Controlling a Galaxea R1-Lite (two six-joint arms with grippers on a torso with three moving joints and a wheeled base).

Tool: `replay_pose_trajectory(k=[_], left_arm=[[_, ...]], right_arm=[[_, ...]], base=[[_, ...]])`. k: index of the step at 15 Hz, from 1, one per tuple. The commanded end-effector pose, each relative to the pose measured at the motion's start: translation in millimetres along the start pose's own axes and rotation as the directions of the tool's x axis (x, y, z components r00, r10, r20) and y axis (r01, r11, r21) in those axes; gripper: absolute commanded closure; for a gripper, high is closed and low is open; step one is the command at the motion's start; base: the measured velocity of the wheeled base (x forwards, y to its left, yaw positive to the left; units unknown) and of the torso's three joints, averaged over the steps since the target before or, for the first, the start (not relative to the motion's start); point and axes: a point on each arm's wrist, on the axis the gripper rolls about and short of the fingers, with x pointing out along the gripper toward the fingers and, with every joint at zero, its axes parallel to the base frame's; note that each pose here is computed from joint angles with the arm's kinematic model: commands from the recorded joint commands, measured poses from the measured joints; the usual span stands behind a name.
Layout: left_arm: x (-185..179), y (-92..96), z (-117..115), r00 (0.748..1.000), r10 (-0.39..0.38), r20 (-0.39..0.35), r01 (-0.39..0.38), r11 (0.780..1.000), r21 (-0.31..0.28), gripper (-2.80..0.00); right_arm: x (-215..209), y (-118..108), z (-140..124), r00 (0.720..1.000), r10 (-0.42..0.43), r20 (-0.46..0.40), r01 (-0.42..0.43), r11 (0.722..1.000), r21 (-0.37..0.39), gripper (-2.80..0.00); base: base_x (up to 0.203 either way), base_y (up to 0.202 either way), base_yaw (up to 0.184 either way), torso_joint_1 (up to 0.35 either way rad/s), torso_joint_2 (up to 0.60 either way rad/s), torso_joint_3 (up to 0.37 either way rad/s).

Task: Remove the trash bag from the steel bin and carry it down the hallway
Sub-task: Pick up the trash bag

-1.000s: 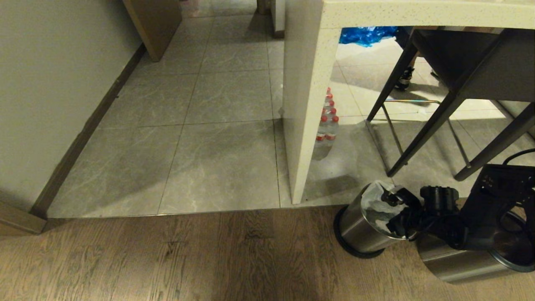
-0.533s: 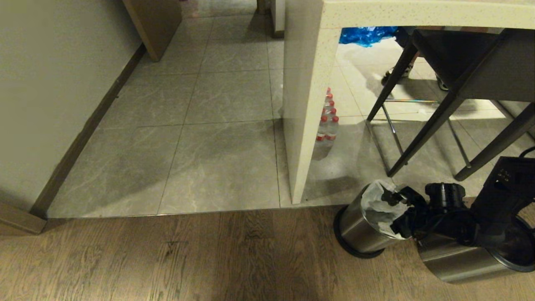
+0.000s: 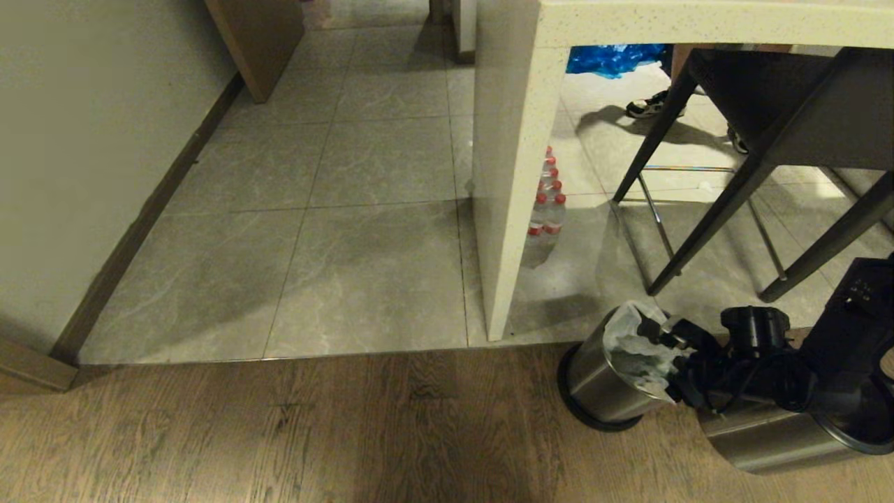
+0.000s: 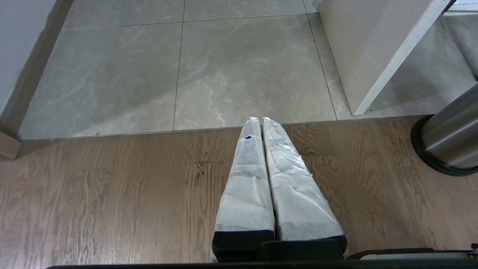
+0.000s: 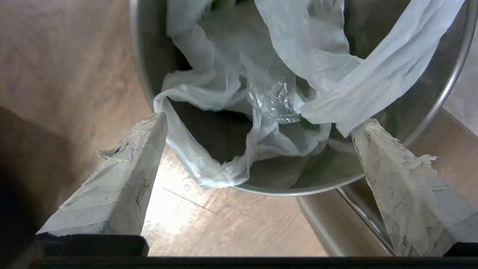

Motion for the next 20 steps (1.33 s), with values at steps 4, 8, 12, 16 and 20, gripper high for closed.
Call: replay_pose_trajectory(k=[4, 8, 12, 16, 20], left_arm=[[0, 0.0, 0, 1.000, 0.001, 0.001, -0.001, 1.000, 0.000, 0.00], [0, 0.0, 0, 1.000, 0.001, 0.001, -0.001, 1.000, 0.000, 0.00], [0, 0.0, 0, 1.000, 0.001, 0.001, -0.001, 1.000, 0.000, 0.00], [0, 0.0, 0, 1.000, 0.001, 0.001, -0.001, 1.000, 0.000, 0.00], [0, 0.0, 0, 1.000, 0.001, 0.001, -0.001, 1.000, 0.000, 0.00]], right_arm=[[6, 2, -7, 1.000, 0.020, -0.022, -0.020, 1.000, -0.002, -2.80], [-12, 3, 0, 0.995, 0.087, -0.042, -0.086, 0.996, 0.027, -2.80], [-12, 2, -1, 0.996, 0.084, -0.040, -0.083, 0.996, 0.024, -2.80], [-10, 1, -4, 0.995, 0.068, -0.069, -0.067, 0.998, 0.016, -2.80], [-5, -2, -13, 0.994, 0.061, -0.090, -0.060, 0.998, 0.005, -2.80]], base=[[0.000, 0.000, 0.000, 0.000, 0.00, 0.000], [0.000, 0.000, 0.000, 0.000, 0.00, 0.000], [0.000, 0.000, 0.000, 0.000, 0.00, 0.000], [0.000, 0.000, 0.000, 0.000, 0.00, 0.000], [0.000, 0.000, 0.000, 0.000, 0.00, 0.000]])
